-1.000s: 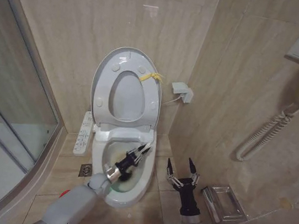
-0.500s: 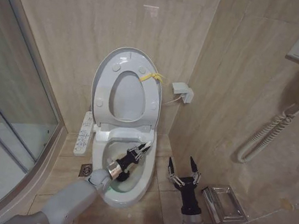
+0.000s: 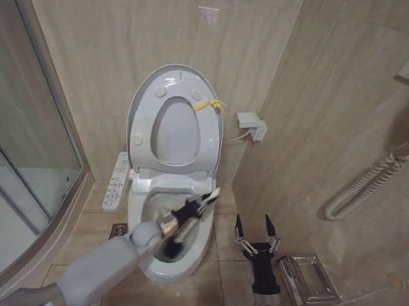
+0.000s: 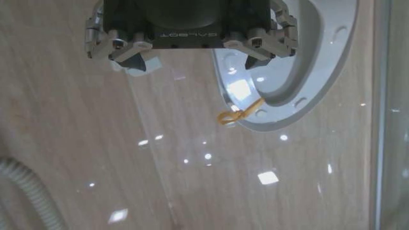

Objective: Open the toilet lid, clean the toilet bowl with a toilet brush, close the toilet lid, and flush.

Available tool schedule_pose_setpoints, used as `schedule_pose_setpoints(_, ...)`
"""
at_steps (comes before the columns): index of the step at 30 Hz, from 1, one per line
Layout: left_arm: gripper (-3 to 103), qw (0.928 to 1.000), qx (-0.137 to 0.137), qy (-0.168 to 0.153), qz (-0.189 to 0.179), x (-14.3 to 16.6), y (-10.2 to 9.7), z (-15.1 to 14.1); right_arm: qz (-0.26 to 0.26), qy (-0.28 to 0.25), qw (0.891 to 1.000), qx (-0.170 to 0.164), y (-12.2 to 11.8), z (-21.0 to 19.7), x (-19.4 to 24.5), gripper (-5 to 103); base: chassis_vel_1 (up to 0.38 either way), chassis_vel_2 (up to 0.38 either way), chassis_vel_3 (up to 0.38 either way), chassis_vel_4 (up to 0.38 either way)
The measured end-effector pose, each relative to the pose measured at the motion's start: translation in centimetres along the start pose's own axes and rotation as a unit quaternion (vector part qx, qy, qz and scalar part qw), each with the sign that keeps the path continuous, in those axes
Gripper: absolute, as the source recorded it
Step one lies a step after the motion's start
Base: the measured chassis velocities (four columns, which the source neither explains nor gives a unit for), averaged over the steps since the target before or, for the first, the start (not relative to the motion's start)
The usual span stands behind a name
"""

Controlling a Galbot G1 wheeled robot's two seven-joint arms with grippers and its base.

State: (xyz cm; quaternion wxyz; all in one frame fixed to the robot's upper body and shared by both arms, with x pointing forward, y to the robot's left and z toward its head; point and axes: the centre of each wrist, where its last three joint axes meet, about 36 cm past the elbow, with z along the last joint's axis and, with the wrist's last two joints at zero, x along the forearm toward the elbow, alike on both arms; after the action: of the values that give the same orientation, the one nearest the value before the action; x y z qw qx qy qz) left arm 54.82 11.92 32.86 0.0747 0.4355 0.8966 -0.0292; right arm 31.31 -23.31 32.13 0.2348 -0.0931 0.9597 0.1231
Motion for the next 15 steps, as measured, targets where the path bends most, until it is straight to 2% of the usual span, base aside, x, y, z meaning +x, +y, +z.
schedule_pose_setpoints(1,20,0.9998,-0.004,0.017,-0.007,1.4,0.6,1.9,0.002,0.002,1.0,0.0,0.0,0.1,0.0,100,0.0,0.0,0.0,0.0)
schedule_pose_setpoints(2,20,0.9998,-0.004,0.017,-0.007,1.4,0.6,1.9,0.002,0.002,1.0,0.0,0.0,0.1,0.0,100,0.0,0.0,0.0,0.0)
schedule_pose_setpoints(3,20,0.9993,-0.009,0.035,-0.012,2.9,1.0,3.9,0.005,0.005,1.0,-0.002,0.0,0.2,0.1,100,0.0,0.0,0.0,0.0)
schedule_pose_setpoints(4,20,0.9991,-0.011,0.039,-0.016,3.6,1.2,4.7,0.009,0.009,1.0,-0.003,0.0,0.4,0.1,100,0.0,0.0,0.0,0.0)
schedule_pose_setpoints(7,20,0.9995,-0.005,0.024,-0.019,2.4,0.9,3.5,0.02,0.02,1.0,-0.007,0.0,0.8,0.1,100,0.0,0.0,0.0,0.0)
schedule_pose_setpoints(10,20,0.9998,-0.003,-0.021,-0.006,-1.0,0.0,0.4,0.037,0.03,0.999,-0.007,0.0,1.3,0.1,100,0.0,0.0,0.0,0.0)
schedule_pose_setpoints(12,20,0.9998,-0.004,-0.021,-0.005,-1.0,0.1,0.4,0.041,0.032,0.999,-0.008,0.1,1.4,0.2,100,0.0,0.0,0.0,0.0)
schedule_pose_setpoints(13,20,0.9999,-0.008,-0.012,-0.008,-0.3,0.5,1.1,0.044,0.035,0.998,-0.009,0.2,1.5,0.2,100,-0.053,-0.043,0.002,-0.015)
schedule_pose_setpoints(15,20,0.9987,-0.026,0.032,-0.029,3.5,3.1,3.5,0.044,0.045,0.998,-0.006,0.1,1.8,0.3,100,0.0,0.0,0.0,0.0)
